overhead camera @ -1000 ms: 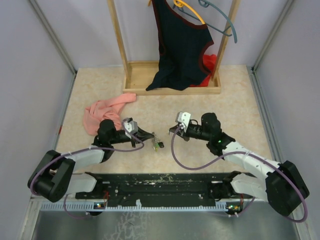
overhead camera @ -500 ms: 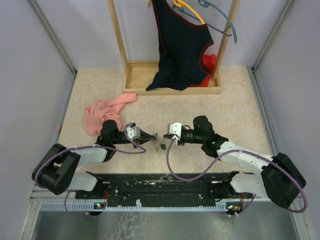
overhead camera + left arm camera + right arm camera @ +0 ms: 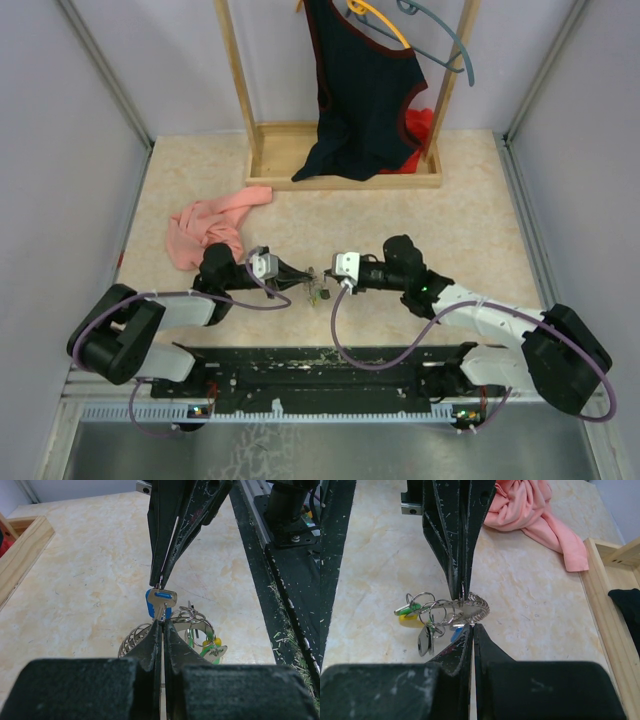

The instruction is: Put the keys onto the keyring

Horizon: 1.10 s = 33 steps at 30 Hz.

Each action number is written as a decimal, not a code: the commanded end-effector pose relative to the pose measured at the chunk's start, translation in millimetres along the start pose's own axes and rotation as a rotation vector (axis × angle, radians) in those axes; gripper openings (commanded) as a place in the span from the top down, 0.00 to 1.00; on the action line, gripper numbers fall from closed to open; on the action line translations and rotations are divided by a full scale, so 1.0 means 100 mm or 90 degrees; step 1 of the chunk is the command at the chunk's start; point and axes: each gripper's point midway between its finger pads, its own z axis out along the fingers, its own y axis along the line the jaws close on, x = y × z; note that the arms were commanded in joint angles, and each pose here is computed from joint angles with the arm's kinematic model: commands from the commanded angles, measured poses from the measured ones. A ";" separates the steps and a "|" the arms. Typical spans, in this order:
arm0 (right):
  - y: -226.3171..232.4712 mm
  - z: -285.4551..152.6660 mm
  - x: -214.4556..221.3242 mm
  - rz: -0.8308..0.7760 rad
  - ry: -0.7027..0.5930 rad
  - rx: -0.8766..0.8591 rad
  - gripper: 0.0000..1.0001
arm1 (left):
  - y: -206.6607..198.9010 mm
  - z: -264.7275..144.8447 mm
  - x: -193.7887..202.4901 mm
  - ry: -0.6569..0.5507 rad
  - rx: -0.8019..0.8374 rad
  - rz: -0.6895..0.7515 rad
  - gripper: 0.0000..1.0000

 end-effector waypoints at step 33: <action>-0.01 0.12 -0.28 -0.036 -0.036 -0.012 1.00 | -0.07 0.03 -0.07 -0.019 0.030 0.000 0.99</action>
